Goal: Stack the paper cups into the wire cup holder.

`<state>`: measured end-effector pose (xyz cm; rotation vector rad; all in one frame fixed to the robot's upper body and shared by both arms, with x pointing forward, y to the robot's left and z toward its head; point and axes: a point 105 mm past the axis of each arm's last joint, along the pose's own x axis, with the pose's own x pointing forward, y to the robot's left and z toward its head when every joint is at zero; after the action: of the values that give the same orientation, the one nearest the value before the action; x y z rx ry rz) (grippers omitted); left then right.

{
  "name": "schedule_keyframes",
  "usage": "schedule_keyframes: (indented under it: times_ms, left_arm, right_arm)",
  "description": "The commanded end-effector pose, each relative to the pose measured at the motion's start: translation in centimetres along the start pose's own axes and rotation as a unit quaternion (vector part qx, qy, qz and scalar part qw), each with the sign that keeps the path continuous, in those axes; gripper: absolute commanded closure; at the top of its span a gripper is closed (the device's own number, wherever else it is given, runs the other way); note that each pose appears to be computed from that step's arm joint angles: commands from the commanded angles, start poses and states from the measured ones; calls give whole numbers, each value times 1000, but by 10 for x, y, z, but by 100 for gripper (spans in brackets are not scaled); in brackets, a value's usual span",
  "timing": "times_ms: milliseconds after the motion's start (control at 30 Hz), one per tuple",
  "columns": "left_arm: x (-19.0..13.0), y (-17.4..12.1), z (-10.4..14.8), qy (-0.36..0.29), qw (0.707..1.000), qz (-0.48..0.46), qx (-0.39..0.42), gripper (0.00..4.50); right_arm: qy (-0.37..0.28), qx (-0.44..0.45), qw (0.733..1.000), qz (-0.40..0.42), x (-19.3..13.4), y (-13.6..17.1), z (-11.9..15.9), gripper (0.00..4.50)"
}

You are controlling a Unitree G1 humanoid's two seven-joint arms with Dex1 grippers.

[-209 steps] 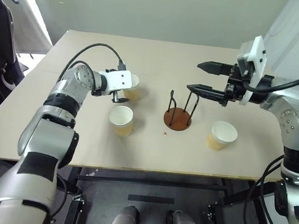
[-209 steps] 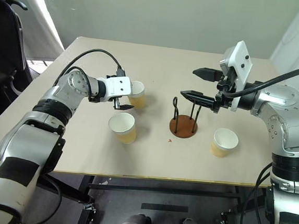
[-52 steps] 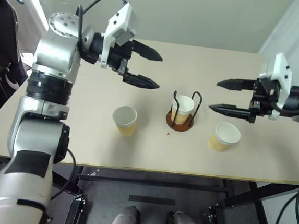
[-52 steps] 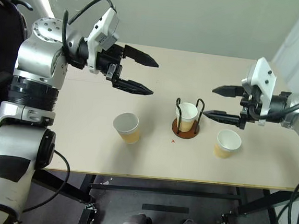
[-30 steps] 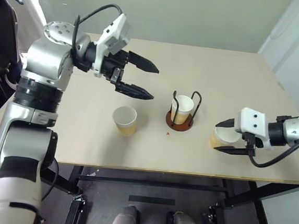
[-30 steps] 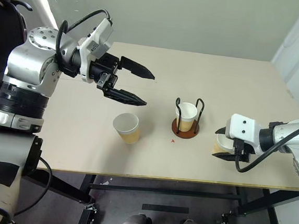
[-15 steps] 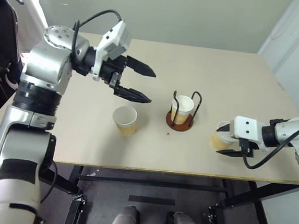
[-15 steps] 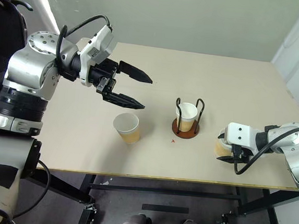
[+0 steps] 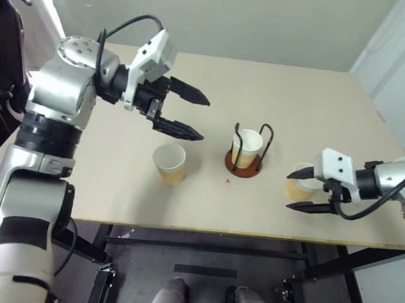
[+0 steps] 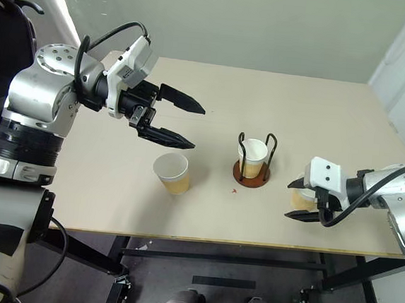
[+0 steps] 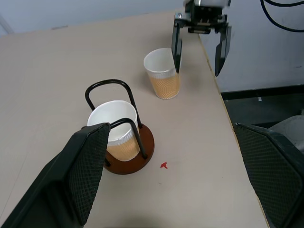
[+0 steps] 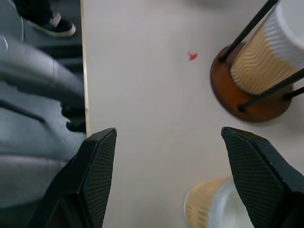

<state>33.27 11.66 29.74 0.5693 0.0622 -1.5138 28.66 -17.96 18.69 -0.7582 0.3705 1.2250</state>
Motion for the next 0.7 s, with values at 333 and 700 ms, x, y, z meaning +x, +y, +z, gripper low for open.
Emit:
schedule_keyframes:
  times_ms: [333, 700]
  left_arm:
    - [-6, -2, 8, -1, 1000, -4, 22, 3]
    - [-12, -1, 2, 13, 1000, 8, 20, 0]
  right_arm:
    - [86, -54, 994, -36, -12, -15, -24, 93]
    - [92, -75, 992, -35, 0, -23, -27, 212]
